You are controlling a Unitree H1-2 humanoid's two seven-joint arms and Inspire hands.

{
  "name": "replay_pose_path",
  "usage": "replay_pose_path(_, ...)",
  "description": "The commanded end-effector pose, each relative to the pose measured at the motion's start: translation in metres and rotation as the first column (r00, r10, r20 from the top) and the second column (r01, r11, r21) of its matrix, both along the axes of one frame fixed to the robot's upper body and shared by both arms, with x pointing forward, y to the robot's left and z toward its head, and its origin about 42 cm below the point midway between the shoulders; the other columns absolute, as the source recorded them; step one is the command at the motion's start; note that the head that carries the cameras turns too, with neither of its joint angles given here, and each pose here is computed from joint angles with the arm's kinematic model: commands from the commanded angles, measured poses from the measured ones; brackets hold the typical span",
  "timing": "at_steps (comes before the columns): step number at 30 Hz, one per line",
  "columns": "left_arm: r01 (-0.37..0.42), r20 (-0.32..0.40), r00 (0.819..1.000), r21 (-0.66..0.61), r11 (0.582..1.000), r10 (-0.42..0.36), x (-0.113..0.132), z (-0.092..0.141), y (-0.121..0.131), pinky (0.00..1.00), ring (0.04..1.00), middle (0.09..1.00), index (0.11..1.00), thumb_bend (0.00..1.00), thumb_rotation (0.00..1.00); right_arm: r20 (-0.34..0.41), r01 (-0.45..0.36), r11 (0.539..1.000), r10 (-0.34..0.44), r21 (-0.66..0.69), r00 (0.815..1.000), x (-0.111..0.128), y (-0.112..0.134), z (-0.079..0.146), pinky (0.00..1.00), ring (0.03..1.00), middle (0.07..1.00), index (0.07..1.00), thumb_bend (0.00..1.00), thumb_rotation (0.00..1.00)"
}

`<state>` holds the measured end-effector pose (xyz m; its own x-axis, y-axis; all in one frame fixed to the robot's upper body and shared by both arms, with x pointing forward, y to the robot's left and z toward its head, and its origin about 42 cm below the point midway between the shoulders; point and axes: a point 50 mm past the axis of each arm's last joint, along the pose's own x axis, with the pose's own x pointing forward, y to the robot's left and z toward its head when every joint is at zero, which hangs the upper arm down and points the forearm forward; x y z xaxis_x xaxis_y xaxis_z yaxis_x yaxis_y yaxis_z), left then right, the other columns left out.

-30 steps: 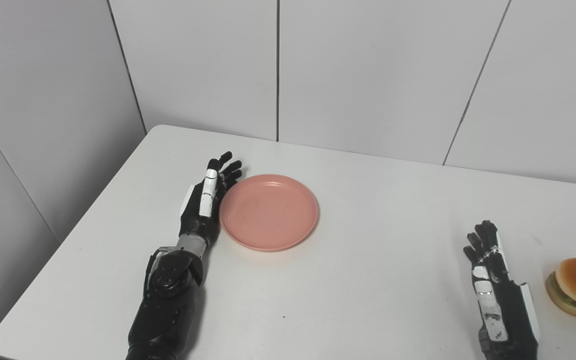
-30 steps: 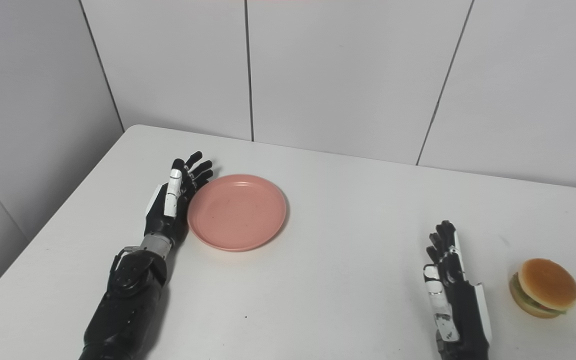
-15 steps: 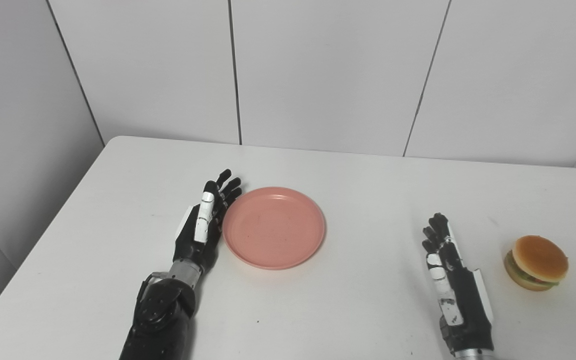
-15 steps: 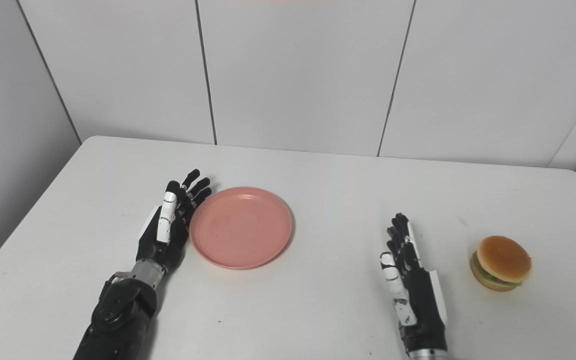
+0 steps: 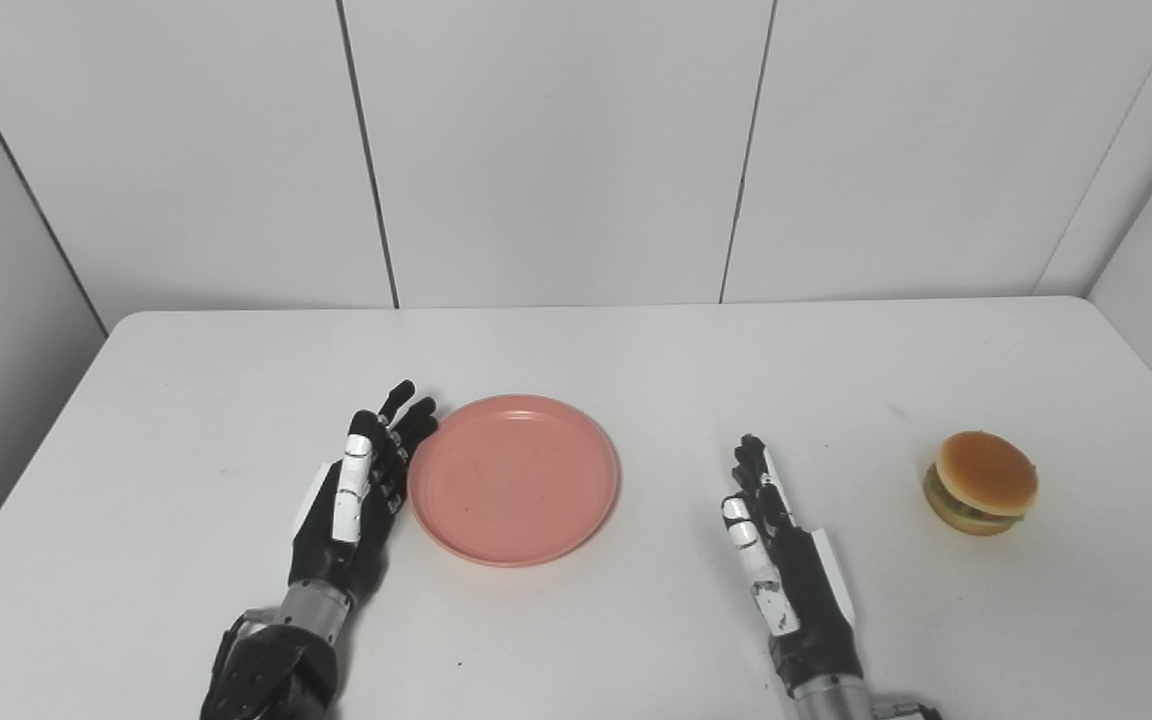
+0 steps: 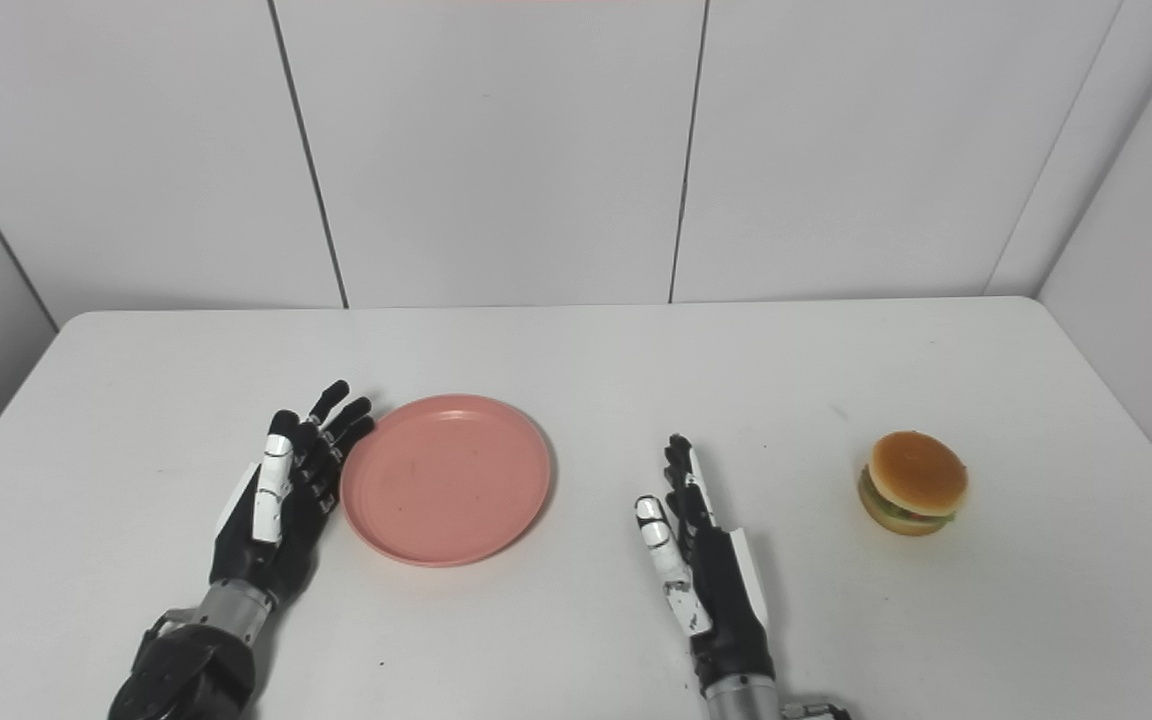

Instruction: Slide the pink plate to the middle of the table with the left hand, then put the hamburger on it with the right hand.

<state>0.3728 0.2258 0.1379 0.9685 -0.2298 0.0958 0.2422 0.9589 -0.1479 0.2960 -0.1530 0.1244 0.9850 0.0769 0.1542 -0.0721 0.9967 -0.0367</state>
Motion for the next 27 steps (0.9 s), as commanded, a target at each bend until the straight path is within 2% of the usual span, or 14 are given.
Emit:
replay_pose_path(1,0.037,-0.061,0.997,0.003,0.999,-0.037,-0.008,-0.012,0.0,0.99,0.947,0.937,0.947,0.64,1.0,-0.116,0.017,1.0,-0.017,-0.005,0.993,-0.013,0.007,-0.027,1.0,1.0,0.997,0.991,0.65,0.93)
replay_pose_path(8,0.073,-0.058,0.996,0.002,0.997,-0.072,-0.013,-0.011,0.0,1.0,0.938,0.934,0.942,0.66,1.0,-0.131,0.053,0.998,-0.059,-0.046,0.99,-0.005,0.012,-0.021,1.0,0.996,0.999,0.967,0.66,0.98)
replay_pose_path(13,0.08,-0.056,0.995,-0.002,0.997,-0.08,-0.018,-0.009,-0.004,0.98,0.933,0.927,0.936,0.66,1.0,-0.133,0.058,0.998,-0.056,0.015,0.99,-0.003,0.008,-0.018,1.0,1.0,1.0,0.986,0.67,0.91)
replay_pose_path(27,0.095,-0.055,0.994,-0.021,0.995,-0.096,-0.027,-0.003,-0.022,1.0,0.945,0.932,0.943,0.64,1.0,-0.124,0.035,0.999,-0.03,0.035,0.992,-0.004,-0.002,-0.015,1.0,1.0,1.0,1.0,0.67,0.89)
